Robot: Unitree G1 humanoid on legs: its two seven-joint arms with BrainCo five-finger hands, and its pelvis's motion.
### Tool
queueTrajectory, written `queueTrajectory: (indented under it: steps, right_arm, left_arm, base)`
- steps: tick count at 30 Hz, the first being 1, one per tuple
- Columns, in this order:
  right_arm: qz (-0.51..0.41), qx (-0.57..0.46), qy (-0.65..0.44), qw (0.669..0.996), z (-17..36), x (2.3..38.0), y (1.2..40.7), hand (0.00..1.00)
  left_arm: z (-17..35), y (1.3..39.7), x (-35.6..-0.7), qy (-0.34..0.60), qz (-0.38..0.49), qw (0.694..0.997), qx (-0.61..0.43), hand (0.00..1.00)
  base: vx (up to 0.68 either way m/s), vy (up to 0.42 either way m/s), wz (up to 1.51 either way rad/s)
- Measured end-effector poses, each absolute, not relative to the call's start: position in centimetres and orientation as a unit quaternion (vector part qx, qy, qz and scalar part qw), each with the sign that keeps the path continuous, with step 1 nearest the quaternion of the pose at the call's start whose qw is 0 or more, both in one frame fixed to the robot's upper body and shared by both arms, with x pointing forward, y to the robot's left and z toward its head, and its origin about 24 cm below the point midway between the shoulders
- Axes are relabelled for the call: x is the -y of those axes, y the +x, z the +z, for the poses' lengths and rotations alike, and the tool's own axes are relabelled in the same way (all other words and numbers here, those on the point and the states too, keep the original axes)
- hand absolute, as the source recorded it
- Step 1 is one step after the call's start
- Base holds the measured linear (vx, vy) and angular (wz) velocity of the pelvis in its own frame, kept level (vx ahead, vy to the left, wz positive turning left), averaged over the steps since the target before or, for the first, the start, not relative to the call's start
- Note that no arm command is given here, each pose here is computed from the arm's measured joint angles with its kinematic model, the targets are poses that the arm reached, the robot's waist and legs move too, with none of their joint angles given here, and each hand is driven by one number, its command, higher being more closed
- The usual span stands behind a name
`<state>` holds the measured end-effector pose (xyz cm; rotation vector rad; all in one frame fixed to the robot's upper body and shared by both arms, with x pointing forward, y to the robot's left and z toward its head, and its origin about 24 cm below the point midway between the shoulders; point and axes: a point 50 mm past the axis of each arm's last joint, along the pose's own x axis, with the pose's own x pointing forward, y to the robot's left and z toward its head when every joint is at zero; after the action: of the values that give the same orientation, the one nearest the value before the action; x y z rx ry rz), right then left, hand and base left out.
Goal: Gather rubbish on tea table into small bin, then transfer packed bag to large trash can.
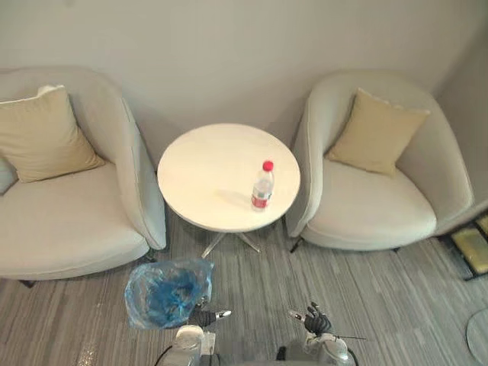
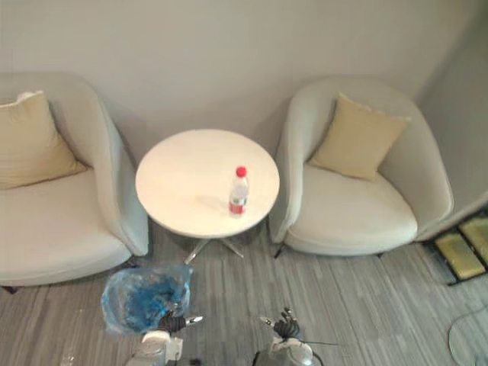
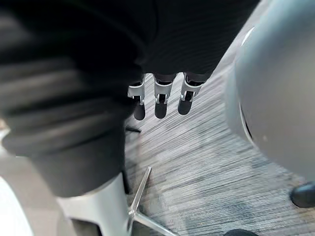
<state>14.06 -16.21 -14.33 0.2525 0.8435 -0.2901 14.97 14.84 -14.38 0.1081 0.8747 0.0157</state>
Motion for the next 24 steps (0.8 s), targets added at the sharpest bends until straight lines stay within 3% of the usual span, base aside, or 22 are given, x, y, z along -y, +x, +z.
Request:
queueTrajectory:
  steps: [12, 24]
  right_arm:
    - [-0.162, -0.423, 0.100, 0.886, -14.8, 18.7, 12.7, 0.00]
    - [-0.173, -0.424, 0.101, 0.883, -14.8, 18.7, 12.6, 0.00]
  left_arm:
    - [-14.8, 14.3, -13.5, 0.007, 0.024, 0.897, -0.442, 0.00]
    - [-14.8, 14.2, -15.7, 0.031, 0.036, 0.897, -0.440, 0.00]
  base:
    - [0.26, -0.200, 0.59]
    - [0.01, 0.082, -0.07]
